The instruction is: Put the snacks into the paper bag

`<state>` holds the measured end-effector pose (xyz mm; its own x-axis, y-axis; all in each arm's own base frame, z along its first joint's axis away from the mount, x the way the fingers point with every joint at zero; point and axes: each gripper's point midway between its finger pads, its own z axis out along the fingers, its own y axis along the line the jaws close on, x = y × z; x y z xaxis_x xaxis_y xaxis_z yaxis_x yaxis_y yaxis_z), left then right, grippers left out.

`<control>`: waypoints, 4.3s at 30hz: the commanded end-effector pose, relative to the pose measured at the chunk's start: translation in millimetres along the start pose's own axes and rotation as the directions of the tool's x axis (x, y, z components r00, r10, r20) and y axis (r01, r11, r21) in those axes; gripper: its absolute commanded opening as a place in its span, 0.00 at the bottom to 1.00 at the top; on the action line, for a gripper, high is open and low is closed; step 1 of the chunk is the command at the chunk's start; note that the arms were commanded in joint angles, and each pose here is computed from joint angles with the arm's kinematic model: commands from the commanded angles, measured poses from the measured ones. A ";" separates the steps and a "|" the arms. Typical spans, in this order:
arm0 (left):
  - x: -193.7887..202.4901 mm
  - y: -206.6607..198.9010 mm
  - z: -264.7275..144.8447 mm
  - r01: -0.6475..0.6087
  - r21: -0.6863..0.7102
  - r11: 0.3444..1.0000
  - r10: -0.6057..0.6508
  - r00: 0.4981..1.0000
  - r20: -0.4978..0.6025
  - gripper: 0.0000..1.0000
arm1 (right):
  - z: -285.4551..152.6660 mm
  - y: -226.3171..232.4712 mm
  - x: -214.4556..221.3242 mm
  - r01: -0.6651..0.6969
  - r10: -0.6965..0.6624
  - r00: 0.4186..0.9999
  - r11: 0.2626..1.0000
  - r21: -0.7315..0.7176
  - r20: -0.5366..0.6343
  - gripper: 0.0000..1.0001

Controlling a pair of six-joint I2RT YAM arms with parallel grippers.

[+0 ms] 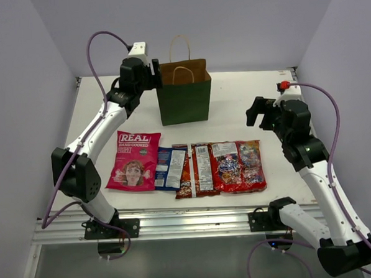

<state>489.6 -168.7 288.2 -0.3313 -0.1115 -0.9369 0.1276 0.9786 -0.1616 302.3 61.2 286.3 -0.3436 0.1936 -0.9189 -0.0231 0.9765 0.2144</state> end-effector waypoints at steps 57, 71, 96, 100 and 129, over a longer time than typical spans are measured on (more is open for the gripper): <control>13.4 0.8 34.0 -0.045 0.031 0.998 0.047 0.998 -0.052 0.00 | 58.4 -15.1 29.6 -0.102 0.125 0.962 0.989 0.106 -0.242 0.00; 12.6 -5.5 33.2 -0.041 0.062 0.997 0.046 0.997 -0.068 0.00 | 76.2 89.2 -200.6 -0.090 0.151 0.973 0.945 -0.316 0.174 0.00; 21.8 -9.5 40.4 -0.024 0.092 0.995 0.034 0.994 -0.104 0.00 | 81.5 267.3 -323.8 -0.066 0.509 0.787 0.631 -0.773 0.348 0.00; 22.5 -10.8 39.9 -0.021 0.096 0.995 0.032 0.994 -0.105 0.00 | 87.1 287.1 -305.2 -0.079 0.512 0.799 0.608 -0.790 0.315 0.00; 24.9 -12.1 41.3 -0.020 0.108 0.994 0.031 0.994 -0.107 0.00 | 153.3 292.2 -175.0 -0.301 0.539 0.834 0.622 -0.723 0.116 0.00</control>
<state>520.7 -181.5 255.5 -0.4087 -0.0687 -0.9101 0.2025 0.9655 -0.1638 537.0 333.2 368.0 -0.3109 0.6113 -0.7278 -0.4501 0.5798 0.6792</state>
